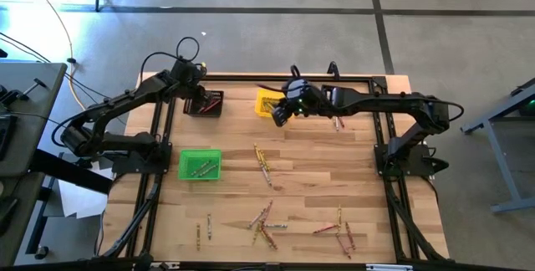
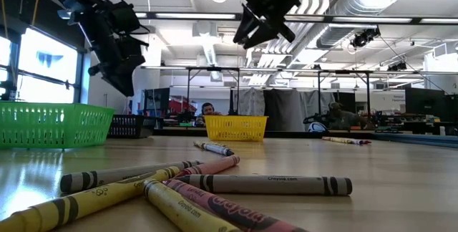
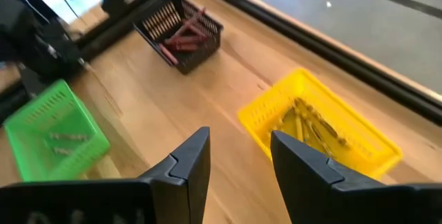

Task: Sort crayons
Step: Put the red crayon into the black bin, then put the yellow crayon into the yellow bin

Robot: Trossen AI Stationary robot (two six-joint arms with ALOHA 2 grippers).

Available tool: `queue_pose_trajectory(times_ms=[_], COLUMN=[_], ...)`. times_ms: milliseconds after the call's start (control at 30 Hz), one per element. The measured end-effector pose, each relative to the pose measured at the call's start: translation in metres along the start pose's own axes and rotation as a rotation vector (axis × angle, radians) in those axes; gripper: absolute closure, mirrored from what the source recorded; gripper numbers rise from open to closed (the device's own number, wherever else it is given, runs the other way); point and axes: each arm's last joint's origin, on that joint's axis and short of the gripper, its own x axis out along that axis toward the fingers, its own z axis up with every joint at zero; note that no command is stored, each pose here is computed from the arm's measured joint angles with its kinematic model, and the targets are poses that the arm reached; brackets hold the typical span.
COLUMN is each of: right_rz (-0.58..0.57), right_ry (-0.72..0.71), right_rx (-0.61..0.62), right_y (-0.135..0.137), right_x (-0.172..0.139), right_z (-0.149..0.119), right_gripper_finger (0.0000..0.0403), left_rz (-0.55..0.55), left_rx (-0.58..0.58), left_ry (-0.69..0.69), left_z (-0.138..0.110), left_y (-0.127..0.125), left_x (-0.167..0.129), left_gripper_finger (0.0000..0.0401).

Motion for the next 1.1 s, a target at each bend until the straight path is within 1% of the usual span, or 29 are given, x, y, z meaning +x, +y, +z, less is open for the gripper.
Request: queue_pose_trajectory(times_ms=[133,200,300,433,533,600,667,800,933,1100], right_rz=[-0.035,-0.066,-0.108,-0.166,-0.225,-0.248,-0.245,-0.178,-0.135,-0.150], right_ry=[0.065,0.124,0.285,0.536,0.654,0.689,0.703,0.760,0.838,0.861], right_rx=[0.007,0.000,0.005,0.060,0.055,0.059,0.068,0.070,0.096,0.144], right_y=[-0.004,-0.007,-0.013,-0.021,-0.019,-0.013,-0.004,0.019,0.036,0.054], right_x=[0.000,-0.001,-0.004,-0.014,-0.024,-0.030,-0.034,-0.045,-0.057,-0.071], right_z=[-0.006,-0.012,-0.026,-0.046,-0.060,-0.067,-0.073,-0.089,-0.104,-0.120], right_gripper_finger=[0.0263,0.0263,0.0263,0.0263,0.0263,0.0263,0.0263,0.0263,0.0263,0.0263], left_rz=[-0.010,-0.069,-0.246,-0.503,-0.616,-0.665,-0.701,-0.773,-0.839,-0.903], left_rx=[-0.004,-0.017,-0.033,-0.002,0.039,0.062,0.085,0.124,0.130,0.120], left_ry=[0.010,0.019,0.031,0.041,0.049,0.045,0.042,0.013,-0.026,-0.025], left_z=[-0.001,-0.002,-0.002,-0.002,-0.003,-0.003,-0.004,-0.004,-0.003,-0.006], left_y=[0.000,-0.002,-0.008,-0.023,-0.039,-0.051,-0.062,-0.085,-0.103,-0.119], left_x=[0.000,0.000,-0.001,-0.004,-0.008,-0.010,-0.013,-0.020,-0.027,-0.035], left_gripper_finger=[0.0322,0.0321,0.0324,0.0330,0.0335,0.0337,0.0339,0.0339,0.0339,0.0339])
